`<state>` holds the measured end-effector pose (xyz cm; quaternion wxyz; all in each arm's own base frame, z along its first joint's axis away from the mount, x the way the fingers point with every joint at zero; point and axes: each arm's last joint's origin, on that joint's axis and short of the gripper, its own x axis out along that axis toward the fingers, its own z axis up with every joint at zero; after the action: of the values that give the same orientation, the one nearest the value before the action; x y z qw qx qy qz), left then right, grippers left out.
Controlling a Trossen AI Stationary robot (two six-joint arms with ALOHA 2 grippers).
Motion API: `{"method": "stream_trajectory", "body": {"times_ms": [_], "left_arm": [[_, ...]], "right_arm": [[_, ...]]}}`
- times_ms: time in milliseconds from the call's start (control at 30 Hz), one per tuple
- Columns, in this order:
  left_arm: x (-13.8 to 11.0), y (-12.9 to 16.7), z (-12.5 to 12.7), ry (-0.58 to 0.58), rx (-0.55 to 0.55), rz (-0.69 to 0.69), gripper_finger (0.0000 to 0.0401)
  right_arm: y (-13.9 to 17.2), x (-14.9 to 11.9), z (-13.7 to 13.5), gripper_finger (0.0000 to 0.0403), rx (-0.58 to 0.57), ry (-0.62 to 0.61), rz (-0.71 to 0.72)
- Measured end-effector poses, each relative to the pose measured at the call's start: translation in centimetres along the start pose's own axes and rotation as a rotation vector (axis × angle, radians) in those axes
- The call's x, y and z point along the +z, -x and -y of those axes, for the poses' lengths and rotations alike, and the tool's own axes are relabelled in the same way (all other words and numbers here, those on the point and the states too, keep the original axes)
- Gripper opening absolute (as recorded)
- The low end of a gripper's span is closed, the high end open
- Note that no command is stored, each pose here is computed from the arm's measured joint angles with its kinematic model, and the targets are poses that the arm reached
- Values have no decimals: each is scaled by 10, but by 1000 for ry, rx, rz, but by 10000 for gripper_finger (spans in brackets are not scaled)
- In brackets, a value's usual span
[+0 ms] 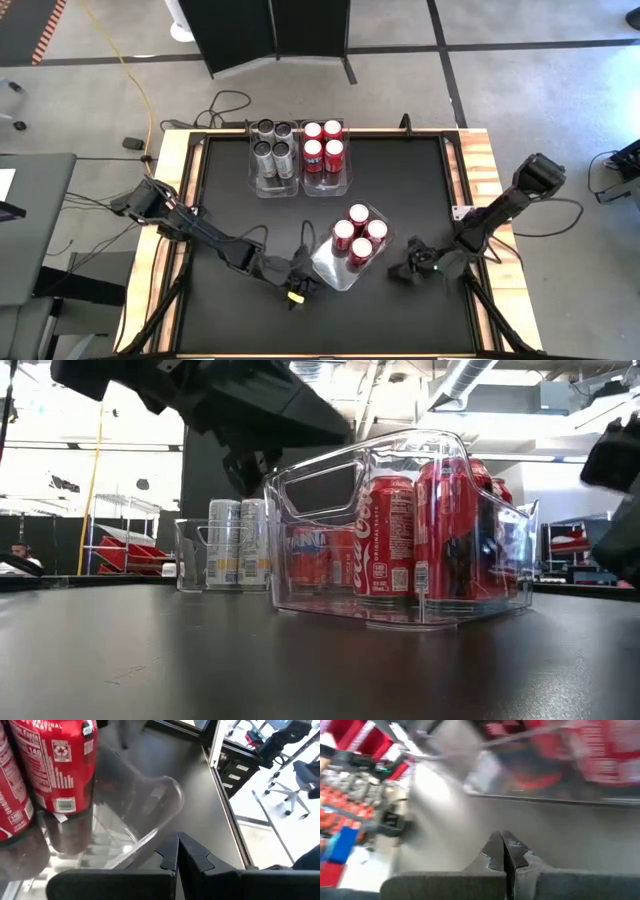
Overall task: Sort soda cans
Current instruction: Move the bottom transparent bin to the right side of the top left transparent bin
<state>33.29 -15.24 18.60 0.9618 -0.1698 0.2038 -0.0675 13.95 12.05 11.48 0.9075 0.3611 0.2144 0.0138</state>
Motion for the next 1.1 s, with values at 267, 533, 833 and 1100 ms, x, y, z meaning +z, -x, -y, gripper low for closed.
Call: {"method": "stream_trajectory", "body": {"times_ms": [267, 533, 833, 1100], "left_arm": [[5, 0, 10, 9, -15, -7, 0], [30, 27, 19, -9, -50, 31, 0], [102, 120, -3, -17, 18, 153, 0], [63, 154, -20, -70, 131, -123, 0]], "right_arm": [[-14, -7, -45, 0, 67, -15, -40], [-54, -26, -87, 0, -52, 51, -81], [-120, 4, -112, 0, -129, -168, 119], [-171, 32, -142, 0, -77, -349, 186]]}}
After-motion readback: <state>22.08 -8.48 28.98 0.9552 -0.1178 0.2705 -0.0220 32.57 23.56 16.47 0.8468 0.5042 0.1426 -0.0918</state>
